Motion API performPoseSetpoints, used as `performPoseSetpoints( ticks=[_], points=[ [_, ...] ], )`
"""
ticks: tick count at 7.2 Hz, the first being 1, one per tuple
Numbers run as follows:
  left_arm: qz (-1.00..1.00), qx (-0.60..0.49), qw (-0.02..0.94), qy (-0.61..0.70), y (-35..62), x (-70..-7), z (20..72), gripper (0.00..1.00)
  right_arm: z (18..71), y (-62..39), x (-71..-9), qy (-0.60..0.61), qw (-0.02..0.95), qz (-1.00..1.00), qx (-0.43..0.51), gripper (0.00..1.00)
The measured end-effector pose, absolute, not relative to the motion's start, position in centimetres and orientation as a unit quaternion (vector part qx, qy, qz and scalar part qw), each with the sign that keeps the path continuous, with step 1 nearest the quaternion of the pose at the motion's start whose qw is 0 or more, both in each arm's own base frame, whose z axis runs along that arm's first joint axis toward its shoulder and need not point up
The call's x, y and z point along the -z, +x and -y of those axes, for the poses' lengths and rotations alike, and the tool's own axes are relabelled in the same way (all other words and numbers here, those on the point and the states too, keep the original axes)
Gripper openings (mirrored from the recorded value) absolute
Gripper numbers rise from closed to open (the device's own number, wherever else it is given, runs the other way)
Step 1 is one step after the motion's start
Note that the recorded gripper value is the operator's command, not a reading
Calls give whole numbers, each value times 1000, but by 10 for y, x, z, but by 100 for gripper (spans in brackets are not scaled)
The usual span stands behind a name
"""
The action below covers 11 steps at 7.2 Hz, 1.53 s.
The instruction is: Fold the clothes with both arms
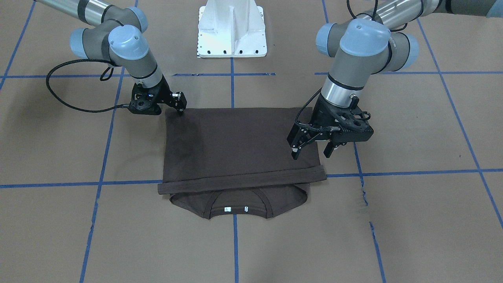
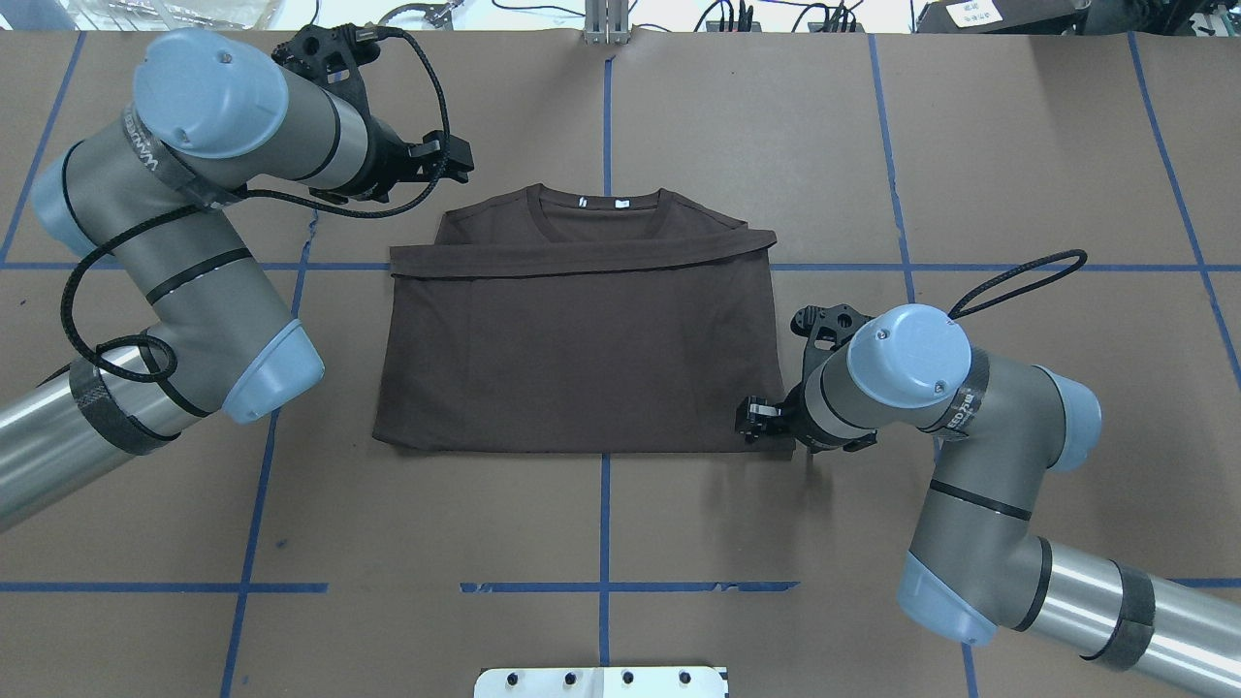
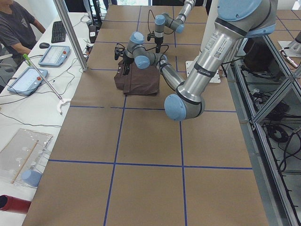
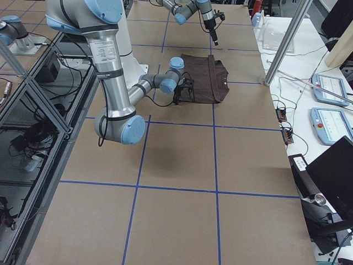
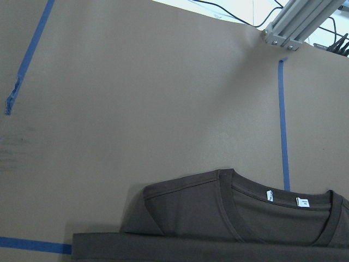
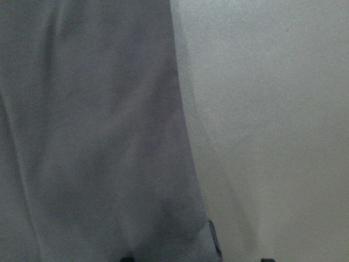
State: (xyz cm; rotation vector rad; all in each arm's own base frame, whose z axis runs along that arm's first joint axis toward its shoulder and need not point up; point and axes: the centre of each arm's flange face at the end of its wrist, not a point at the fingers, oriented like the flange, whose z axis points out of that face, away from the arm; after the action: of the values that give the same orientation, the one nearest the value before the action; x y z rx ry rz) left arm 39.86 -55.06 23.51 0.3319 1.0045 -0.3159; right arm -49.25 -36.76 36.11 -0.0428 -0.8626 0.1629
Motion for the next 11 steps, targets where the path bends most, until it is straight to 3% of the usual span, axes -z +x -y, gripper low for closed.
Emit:
performPoseSetpoints(
  ticks=[7, 10, 11],
  points=[
    [-480, 151, 850, 158, 399, -232, 550, 100, 353, -463, -354, -48, 897, 436, -61, 0],
    [-487, 158, 845, 155, 400, -225, 549, 100, 252, -402, -401, -107, 909, 402, -26, 0],
    [-489, 159, 844, 155, 401, -223, 549, 100, 213, -399, -408, -133, 913, 386, -21, 99]
  ],
)
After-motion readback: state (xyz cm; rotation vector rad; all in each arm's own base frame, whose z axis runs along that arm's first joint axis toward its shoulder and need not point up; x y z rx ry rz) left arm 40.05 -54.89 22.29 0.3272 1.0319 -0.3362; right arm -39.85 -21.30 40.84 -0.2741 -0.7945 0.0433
